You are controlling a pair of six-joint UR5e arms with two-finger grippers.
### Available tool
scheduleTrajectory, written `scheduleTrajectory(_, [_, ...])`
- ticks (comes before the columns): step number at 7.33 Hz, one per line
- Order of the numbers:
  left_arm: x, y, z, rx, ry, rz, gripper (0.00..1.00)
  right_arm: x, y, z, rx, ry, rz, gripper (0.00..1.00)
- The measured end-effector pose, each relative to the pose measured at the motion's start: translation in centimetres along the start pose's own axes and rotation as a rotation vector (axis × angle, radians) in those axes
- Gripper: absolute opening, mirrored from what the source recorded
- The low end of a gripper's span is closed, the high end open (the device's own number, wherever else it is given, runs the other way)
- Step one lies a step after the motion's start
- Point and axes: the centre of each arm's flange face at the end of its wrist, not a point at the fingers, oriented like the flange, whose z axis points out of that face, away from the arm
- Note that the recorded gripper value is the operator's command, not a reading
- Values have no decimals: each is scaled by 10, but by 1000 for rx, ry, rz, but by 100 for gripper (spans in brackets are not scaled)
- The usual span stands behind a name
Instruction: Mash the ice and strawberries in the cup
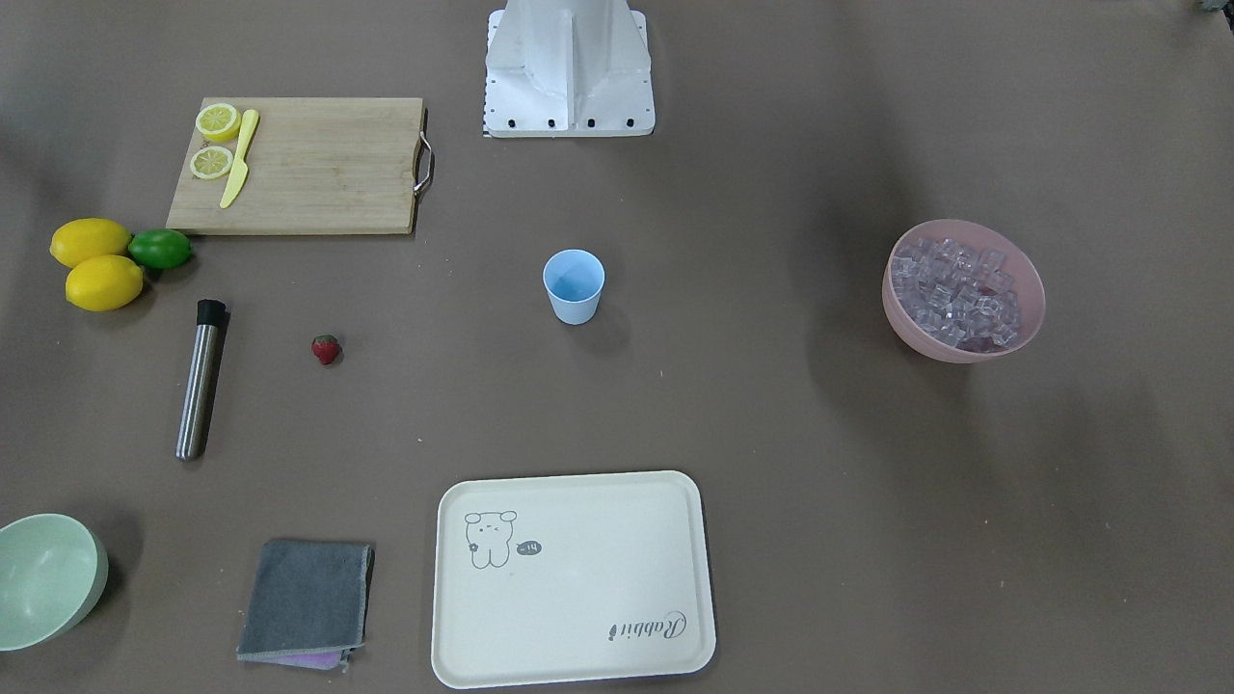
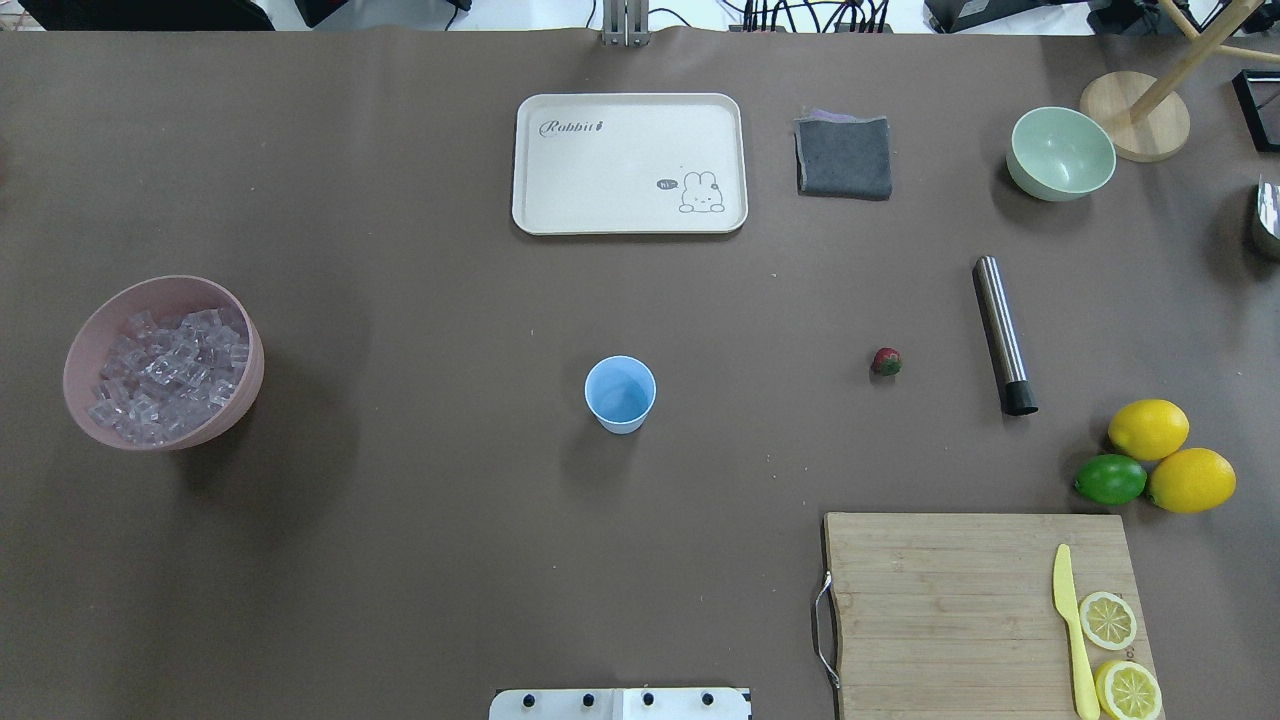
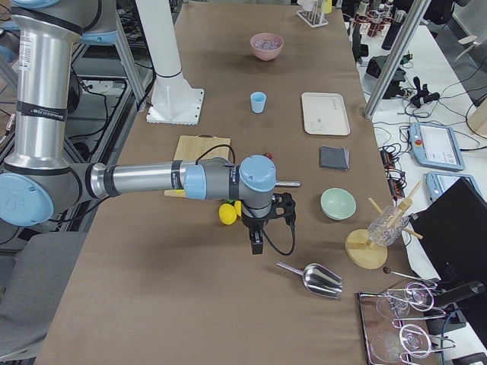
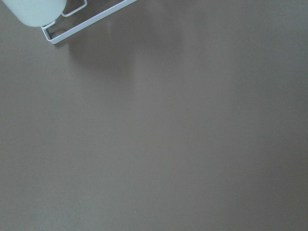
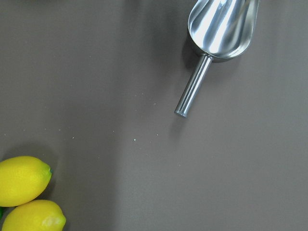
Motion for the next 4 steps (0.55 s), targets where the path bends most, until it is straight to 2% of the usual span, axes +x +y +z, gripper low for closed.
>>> scheduleTrajectory(4, [2,-1,0,2,0,6,100,-2,-2,-2,5,-3,-6,100])
